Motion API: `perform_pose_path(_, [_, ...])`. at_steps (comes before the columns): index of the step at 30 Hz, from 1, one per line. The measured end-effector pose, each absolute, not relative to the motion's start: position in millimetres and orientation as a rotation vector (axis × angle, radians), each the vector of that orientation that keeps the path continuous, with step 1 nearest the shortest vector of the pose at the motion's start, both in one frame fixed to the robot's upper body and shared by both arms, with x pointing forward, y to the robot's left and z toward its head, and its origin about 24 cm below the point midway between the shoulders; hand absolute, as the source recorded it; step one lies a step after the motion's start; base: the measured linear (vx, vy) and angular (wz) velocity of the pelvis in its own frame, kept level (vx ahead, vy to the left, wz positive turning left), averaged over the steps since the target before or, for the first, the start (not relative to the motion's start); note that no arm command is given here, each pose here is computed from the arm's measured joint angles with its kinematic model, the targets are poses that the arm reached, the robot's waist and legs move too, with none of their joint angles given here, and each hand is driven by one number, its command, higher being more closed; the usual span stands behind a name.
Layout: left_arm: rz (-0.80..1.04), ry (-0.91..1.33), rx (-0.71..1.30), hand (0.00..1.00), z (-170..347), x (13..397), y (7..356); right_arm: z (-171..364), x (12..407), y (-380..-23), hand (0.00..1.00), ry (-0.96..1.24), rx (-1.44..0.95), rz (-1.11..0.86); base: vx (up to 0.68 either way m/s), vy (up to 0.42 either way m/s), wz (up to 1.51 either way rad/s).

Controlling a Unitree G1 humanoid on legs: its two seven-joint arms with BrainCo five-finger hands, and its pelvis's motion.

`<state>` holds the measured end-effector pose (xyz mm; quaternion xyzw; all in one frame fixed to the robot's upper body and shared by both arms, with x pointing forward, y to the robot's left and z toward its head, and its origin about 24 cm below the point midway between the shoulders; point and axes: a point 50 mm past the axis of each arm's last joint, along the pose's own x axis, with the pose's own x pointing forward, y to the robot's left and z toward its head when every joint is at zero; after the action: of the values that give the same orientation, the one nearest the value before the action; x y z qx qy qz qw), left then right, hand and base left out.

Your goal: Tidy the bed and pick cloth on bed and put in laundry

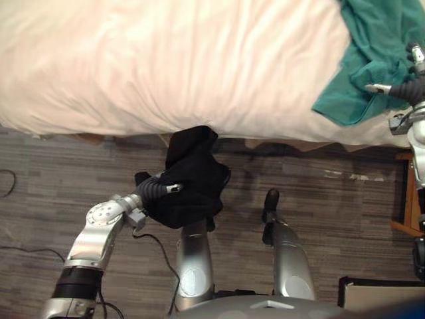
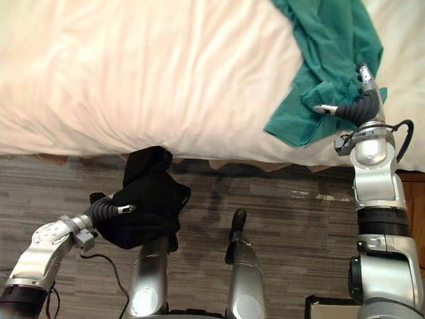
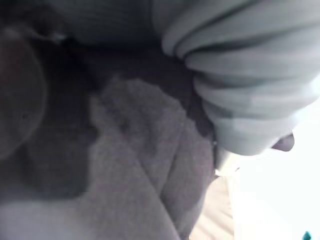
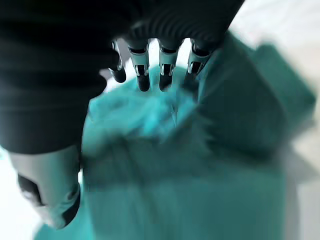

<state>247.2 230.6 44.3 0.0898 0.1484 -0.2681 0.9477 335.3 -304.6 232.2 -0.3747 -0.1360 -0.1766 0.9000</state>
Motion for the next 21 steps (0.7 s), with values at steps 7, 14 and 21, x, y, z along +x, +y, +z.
perform_pose_path(7, [-0.511,0.216,0.126,1.00,53,279,208,255,344,-288,1.00,-0.340,-0.766,-0.359,-0.02,-0.007,-0.04])
perform_pose_path(14, [-0.424,0.211,0.047,1.00,43,312,197,277,359,-274,1.00,-0.343,-0.734,-0.318,-0.02,-0.049,-0.08])
perform_pose_path(21, [-0.396,0.229,0.035,1.00,40,327,179,248,375,-258,1.00,-0.270,-0.647,-0.207,0.04,-0.074,-0.07])
